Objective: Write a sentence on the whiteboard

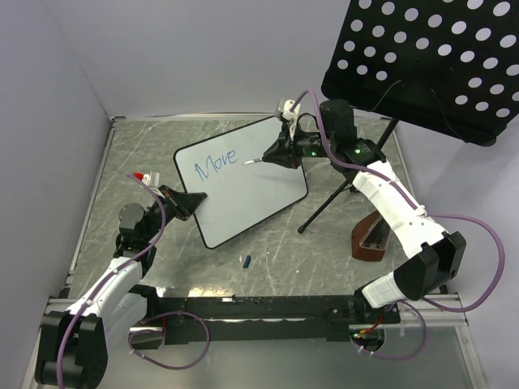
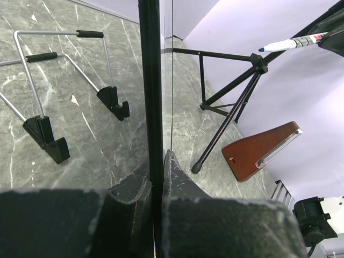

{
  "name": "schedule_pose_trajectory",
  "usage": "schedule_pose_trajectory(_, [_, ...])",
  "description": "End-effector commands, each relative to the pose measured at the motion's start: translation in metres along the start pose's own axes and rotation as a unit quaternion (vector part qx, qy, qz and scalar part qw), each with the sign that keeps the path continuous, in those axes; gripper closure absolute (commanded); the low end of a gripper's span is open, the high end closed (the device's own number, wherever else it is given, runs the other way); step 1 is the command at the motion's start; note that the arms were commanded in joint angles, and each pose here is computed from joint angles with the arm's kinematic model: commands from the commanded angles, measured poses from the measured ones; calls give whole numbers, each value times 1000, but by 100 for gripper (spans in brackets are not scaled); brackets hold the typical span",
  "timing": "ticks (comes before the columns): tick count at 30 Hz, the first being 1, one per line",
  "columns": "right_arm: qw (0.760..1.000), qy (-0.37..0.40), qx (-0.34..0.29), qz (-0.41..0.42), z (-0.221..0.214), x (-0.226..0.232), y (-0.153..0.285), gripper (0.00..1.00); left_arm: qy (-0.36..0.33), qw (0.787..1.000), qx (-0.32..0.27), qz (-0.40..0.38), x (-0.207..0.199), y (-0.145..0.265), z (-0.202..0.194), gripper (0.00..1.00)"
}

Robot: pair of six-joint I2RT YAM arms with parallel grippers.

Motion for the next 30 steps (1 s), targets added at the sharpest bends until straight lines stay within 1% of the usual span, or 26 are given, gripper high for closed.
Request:
schedule_pose_trajectory(1, [999, 37, -27, 14, 17, 14, 14, 100, -53, 998, 2, -26, -7, -2, 7, 99])
schedule_pose_trajectory(17, [998, 37, -34, 23, 21, 15, 12, 100, -53, 998, 0, -26, -8, -1, 10, 99])
schedule_pose_trajectory(30, [998, 6, -61, -11, 34, -1, 1, 100, -47, 999, 1, -24, -7, -2, 9, 99])
Point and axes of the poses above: each gripper's point midway between its finger pads, its own y axis back along the fingers, its own x axis along the line the jaws close on, z = x × y, the point moved 4 cm from there along y, back along the fingers, and after that the axes turned 12 degrees about -y, right-handed, at the moved point
